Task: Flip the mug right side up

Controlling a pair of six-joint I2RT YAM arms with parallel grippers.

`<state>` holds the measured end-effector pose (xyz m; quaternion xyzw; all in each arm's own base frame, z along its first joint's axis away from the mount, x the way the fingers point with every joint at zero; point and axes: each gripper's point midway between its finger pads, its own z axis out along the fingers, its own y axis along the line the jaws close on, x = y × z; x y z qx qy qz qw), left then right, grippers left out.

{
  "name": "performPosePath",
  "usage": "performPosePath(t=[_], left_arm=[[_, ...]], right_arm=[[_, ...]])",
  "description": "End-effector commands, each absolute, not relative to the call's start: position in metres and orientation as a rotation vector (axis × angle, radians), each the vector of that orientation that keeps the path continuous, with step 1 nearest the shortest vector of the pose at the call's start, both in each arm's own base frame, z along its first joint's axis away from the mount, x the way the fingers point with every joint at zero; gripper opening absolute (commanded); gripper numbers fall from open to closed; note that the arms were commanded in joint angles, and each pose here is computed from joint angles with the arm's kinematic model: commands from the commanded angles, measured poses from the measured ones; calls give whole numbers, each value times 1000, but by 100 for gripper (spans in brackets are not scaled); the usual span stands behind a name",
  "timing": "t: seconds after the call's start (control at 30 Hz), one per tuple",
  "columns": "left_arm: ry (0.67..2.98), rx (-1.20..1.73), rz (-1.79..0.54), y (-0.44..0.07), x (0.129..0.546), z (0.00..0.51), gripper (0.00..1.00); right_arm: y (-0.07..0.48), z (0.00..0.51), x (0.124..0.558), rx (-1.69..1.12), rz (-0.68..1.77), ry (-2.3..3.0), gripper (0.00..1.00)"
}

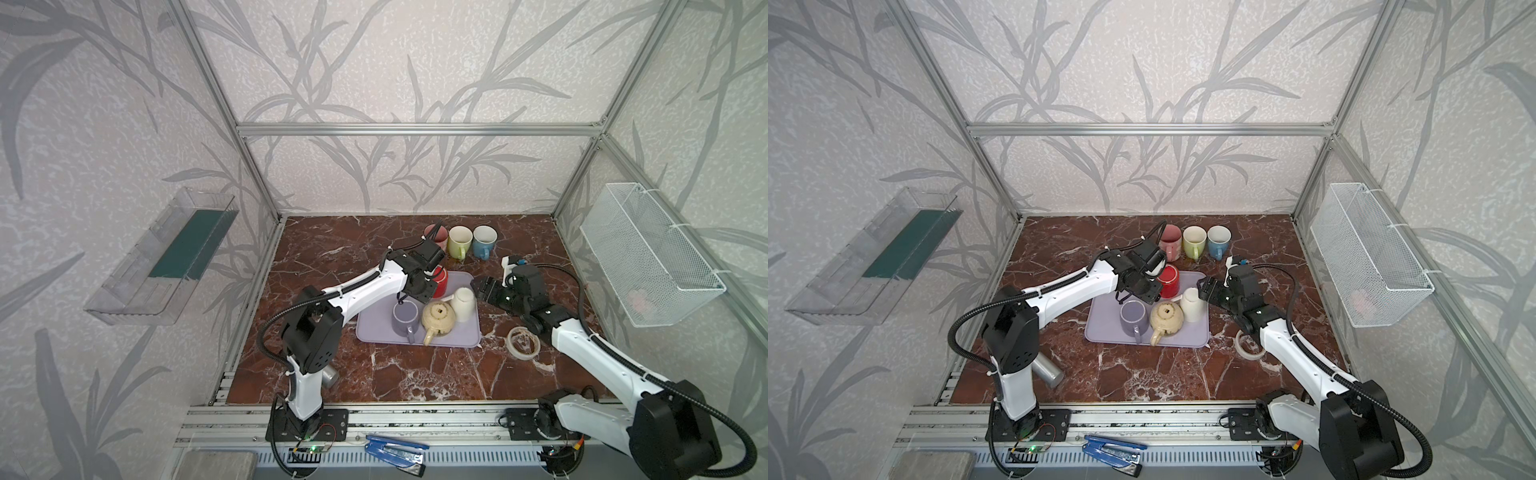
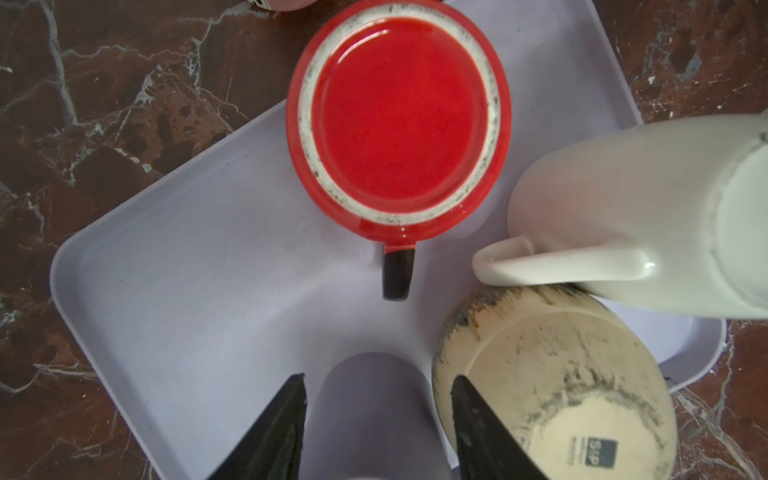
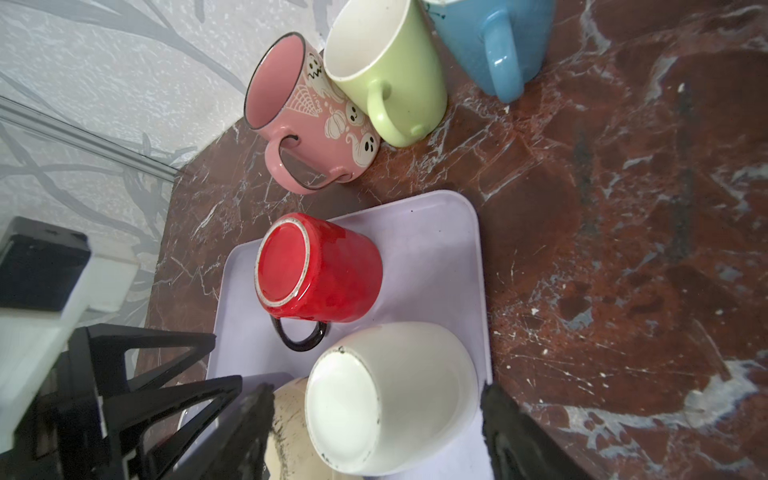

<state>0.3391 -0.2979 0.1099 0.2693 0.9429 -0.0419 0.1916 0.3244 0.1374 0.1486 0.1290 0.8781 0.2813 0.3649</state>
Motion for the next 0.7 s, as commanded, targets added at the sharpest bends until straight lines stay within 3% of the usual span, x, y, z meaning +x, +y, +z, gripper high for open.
performPosePath(t=[0.0,0.33,0.67], left_arm=[[2642,761,-75,-300,346,112,54],[2665,731,-49,-311,361,91,44],[2667,717,-27,-317,372,77,41]], right_arm=[[135,159,326,362,748,2204,78],[136,159,324,364,770,2185,77],[137,154,326,366,776,2190,77]])
